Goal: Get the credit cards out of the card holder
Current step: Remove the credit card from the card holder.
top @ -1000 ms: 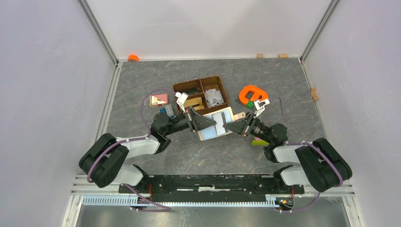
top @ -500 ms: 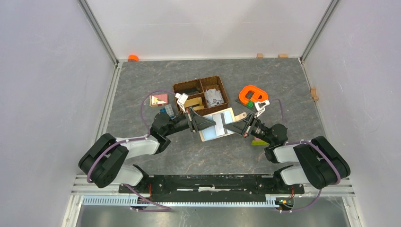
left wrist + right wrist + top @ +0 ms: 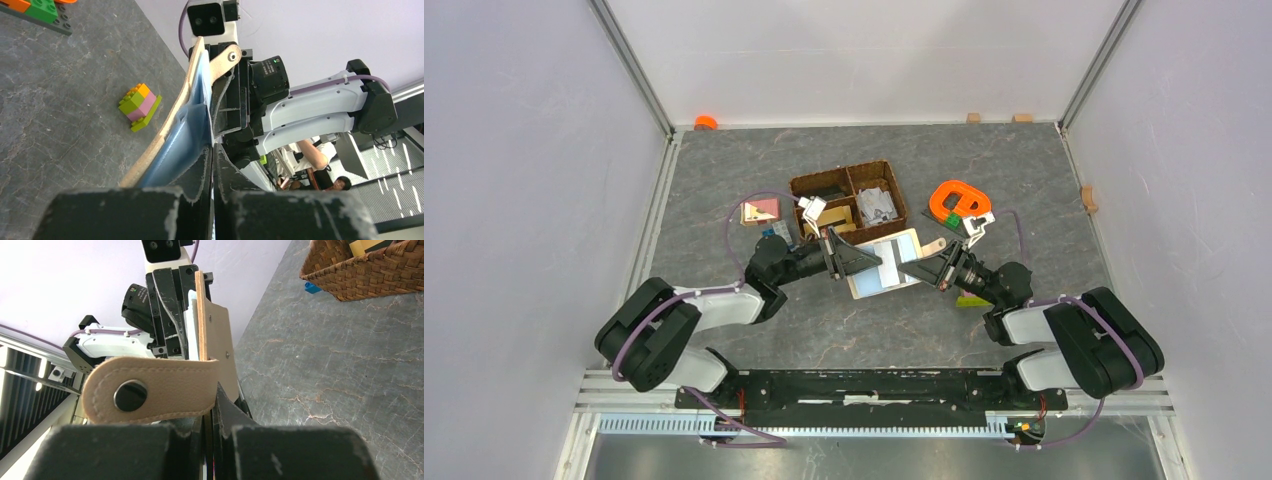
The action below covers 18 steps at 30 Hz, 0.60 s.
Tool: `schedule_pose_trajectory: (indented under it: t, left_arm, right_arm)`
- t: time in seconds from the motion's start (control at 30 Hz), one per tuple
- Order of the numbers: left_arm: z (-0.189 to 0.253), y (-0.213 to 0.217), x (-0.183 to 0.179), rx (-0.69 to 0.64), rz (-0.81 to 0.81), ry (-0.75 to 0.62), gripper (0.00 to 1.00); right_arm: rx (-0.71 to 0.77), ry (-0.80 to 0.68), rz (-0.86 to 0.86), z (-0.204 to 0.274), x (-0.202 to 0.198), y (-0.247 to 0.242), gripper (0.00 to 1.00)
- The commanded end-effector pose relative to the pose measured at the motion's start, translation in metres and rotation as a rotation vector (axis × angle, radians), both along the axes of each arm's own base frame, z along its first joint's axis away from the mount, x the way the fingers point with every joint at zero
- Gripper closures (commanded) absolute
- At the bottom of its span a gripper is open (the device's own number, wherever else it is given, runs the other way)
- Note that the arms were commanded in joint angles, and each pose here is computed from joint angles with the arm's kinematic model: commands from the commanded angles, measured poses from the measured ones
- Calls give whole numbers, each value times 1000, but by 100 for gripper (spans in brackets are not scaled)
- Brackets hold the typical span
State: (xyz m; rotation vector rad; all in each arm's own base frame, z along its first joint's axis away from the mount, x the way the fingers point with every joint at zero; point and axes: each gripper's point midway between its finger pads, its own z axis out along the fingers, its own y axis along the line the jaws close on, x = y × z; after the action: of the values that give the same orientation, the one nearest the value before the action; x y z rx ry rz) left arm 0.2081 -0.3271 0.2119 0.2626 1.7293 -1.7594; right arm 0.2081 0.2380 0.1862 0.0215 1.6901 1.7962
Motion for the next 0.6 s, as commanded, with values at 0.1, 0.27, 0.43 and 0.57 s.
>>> schedule_pose_trajectory:
  t: [0.1,0.27,0.43,0.57]
  left_arm:
    - [13,-3,3,16,19,-60,98]
    - [3,7,12,89,100,-50,98]
    - [5,11,13,98,123,-59,98]
    - [6,12,13,95,127,-57,98]
  right_arm:
    - [99,-308,-20,52,-13,-7,100]
    - [70,-296,-76,44,-5,-16,100]
    - [49,-265,-144,35,6,-29,100]
    - [51,-257,-165,33,8,-34,100]
